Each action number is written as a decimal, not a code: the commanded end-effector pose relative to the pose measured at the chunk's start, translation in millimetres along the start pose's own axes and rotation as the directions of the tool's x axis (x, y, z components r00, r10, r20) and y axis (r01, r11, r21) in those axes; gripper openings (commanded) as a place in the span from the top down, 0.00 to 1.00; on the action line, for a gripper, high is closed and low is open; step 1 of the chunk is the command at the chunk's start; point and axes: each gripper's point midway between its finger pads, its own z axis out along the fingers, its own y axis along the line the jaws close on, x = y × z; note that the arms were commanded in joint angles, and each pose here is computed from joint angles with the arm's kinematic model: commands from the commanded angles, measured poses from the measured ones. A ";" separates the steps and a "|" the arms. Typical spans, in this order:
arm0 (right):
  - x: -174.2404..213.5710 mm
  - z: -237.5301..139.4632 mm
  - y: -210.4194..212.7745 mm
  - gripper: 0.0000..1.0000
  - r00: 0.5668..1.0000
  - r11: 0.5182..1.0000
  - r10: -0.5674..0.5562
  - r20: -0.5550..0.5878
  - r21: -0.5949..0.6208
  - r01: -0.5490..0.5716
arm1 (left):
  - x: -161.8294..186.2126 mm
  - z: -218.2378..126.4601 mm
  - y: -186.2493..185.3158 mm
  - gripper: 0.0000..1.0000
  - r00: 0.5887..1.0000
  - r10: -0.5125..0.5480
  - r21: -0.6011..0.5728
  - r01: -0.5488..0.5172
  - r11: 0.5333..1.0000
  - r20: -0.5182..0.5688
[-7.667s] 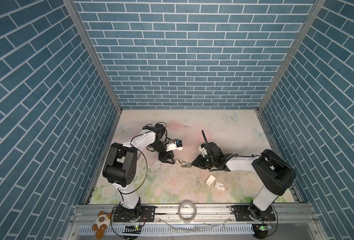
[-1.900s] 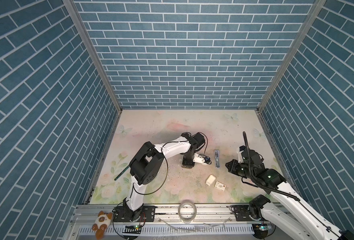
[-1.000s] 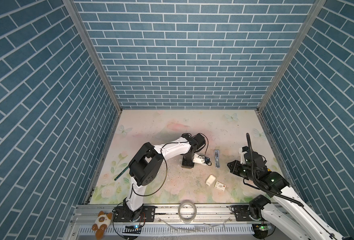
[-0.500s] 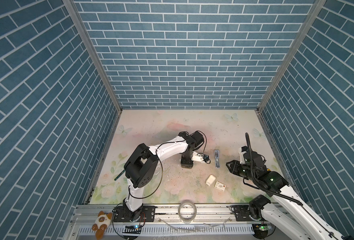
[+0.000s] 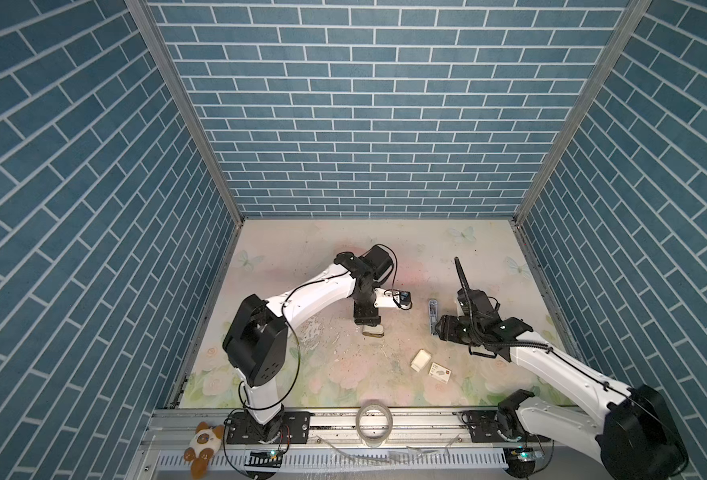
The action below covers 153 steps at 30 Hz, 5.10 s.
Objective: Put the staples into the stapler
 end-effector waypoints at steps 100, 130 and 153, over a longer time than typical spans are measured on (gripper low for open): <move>31.3 53.3 33.5 0.75 0.995 0.996 -0.035 -0.095 -0.091 0.026 | -60.4 16.8 10.7 0.13 0.938 -0.168 0.165 0.121 0.979 0.305; 46.9 43.5 39.6 0.79 0.984 0.978 0.029 -0.174 -0.199 -0.064 | -63.8 48.1 -21.3 0.18 0.941 -0.247 0.124 0.223 0.967 0.230; 41.3 50.9 45.7 0.78 0.984 0.976 0.024 -0.175 -0.211 -0.061 | -60.6 86.2 -24.6 0.24 0.953 -0.253 0.201 0.219 0.955 0.164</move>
